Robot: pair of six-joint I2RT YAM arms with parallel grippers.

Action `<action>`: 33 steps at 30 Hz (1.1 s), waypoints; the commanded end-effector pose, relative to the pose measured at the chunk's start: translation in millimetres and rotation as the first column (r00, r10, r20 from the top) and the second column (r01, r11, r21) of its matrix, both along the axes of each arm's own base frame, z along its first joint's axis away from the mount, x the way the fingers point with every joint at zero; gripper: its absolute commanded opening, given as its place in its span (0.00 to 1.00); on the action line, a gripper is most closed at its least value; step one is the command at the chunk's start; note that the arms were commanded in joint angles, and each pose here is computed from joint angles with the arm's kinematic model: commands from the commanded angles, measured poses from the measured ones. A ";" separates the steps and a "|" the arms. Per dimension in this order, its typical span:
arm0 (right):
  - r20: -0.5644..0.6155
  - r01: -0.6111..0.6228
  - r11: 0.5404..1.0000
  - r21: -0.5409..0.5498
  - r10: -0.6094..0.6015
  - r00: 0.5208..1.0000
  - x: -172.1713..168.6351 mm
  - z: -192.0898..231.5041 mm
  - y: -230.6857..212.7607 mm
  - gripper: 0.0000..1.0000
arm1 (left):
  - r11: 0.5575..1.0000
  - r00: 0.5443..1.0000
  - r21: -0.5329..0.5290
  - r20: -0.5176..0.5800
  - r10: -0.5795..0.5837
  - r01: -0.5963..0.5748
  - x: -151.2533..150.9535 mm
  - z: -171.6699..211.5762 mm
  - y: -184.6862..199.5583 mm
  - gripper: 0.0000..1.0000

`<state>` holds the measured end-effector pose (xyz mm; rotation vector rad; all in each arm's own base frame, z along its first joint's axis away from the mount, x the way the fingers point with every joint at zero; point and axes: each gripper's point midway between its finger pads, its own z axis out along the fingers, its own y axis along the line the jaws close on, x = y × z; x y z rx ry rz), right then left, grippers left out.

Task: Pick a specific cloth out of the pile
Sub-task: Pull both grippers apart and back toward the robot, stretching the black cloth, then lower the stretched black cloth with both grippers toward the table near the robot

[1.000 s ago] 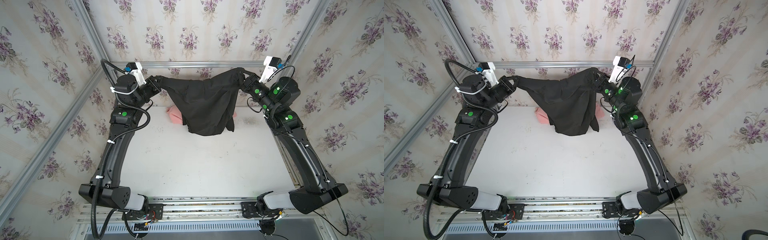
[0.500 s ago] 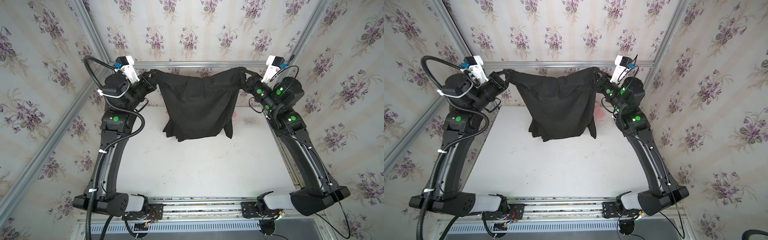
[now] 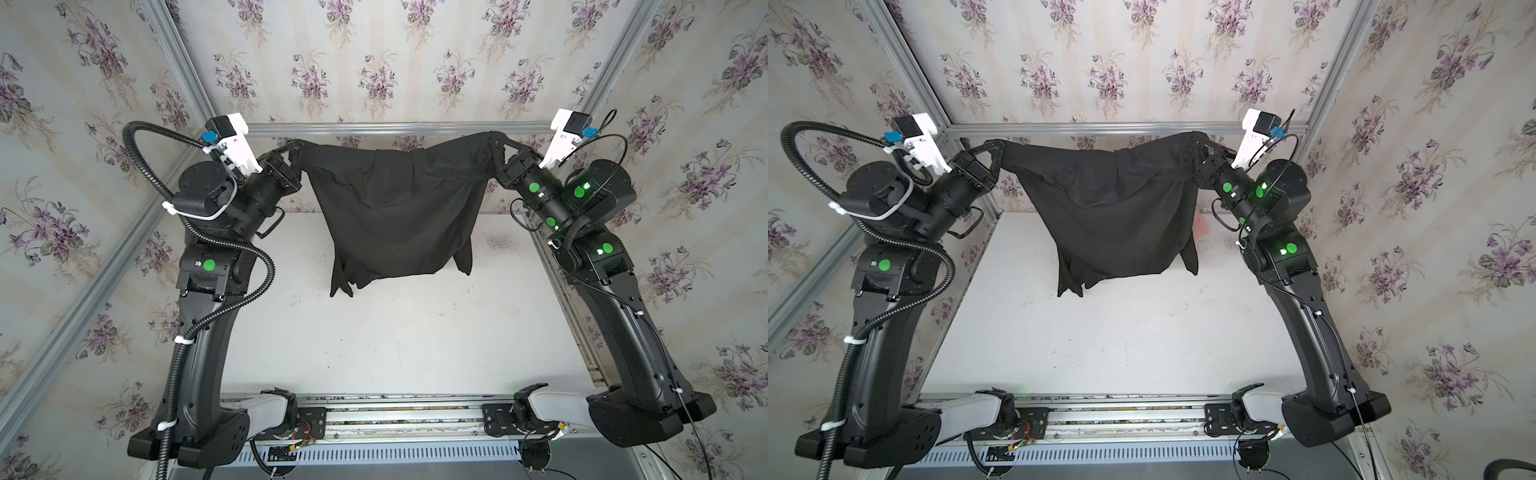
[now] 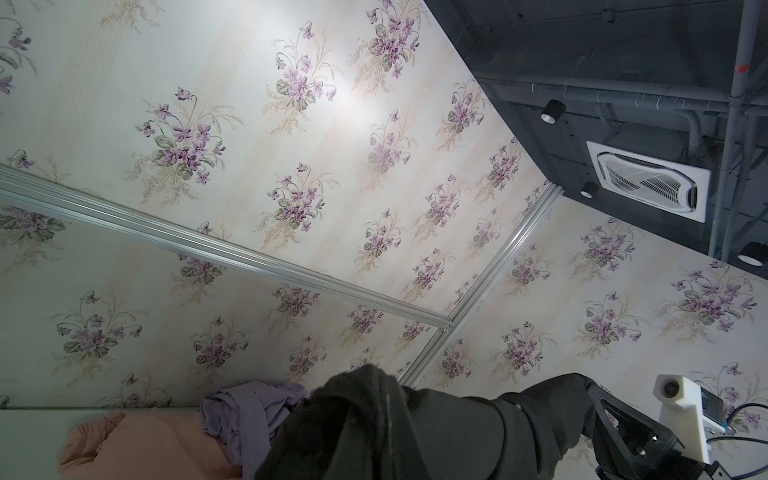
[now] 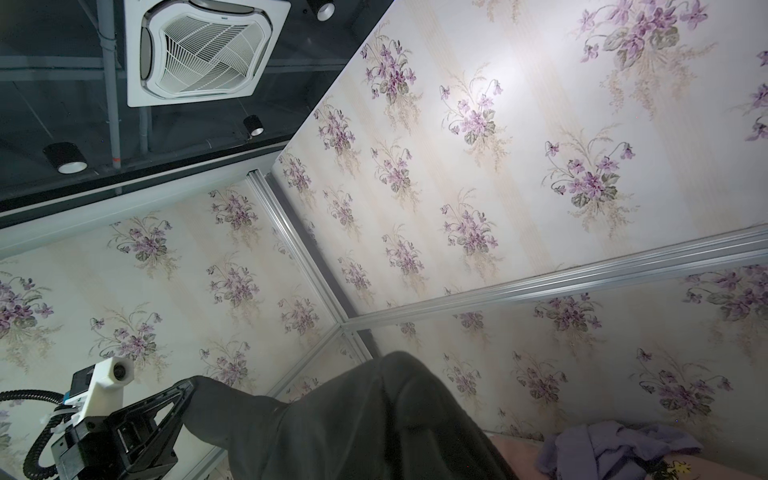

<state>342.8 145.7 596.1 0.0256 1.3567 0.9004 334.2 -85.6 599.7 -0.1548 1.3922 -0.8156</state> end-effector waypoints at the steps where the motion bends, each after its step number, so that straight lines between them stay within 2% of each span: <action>1: 0.034 -0.009 1.000 -0.001 0.009 0.999 -16.7 7.7 -3.2 0.04 | 0.999 0.998 0.012 0.052 0.029 -0.030 -23.1 14.1 6.4 0.04; 12: 0.007 -0.030 0.999 0.033 0.030 1.000 -74.3 -8.3 -19.1 0.02 | 0.999 0.996 0.035 0.078 0.034 -0.036 -81.8 8.4 12.0 0.04; 21: -0.107 -0.045 0.998 0.034 0.048 0.993 -113.6 -52.9 -30.5 0.02 | 0.993 0.999 0.111 0.033 0.043 -0.046 -112.7 -16.3 16.0 0.04; 28: -0.219 -0.040 0.998 0.041 0.048 0.975 -116.4 -104.2 -32.6 0.01 | 0.985 0.995 0.152 -0.025 0.092 -0.088 -118.3 -56.3 24.7 0.06; 33: -0.301 -0.028 0.999 0.028 0.036 0.953 -99.3 -141.5 -28.5 0.01 | 0.974 0.987 0.204 -0.107 0.119 -0.095 -98.5 -93.3 24.9 0.05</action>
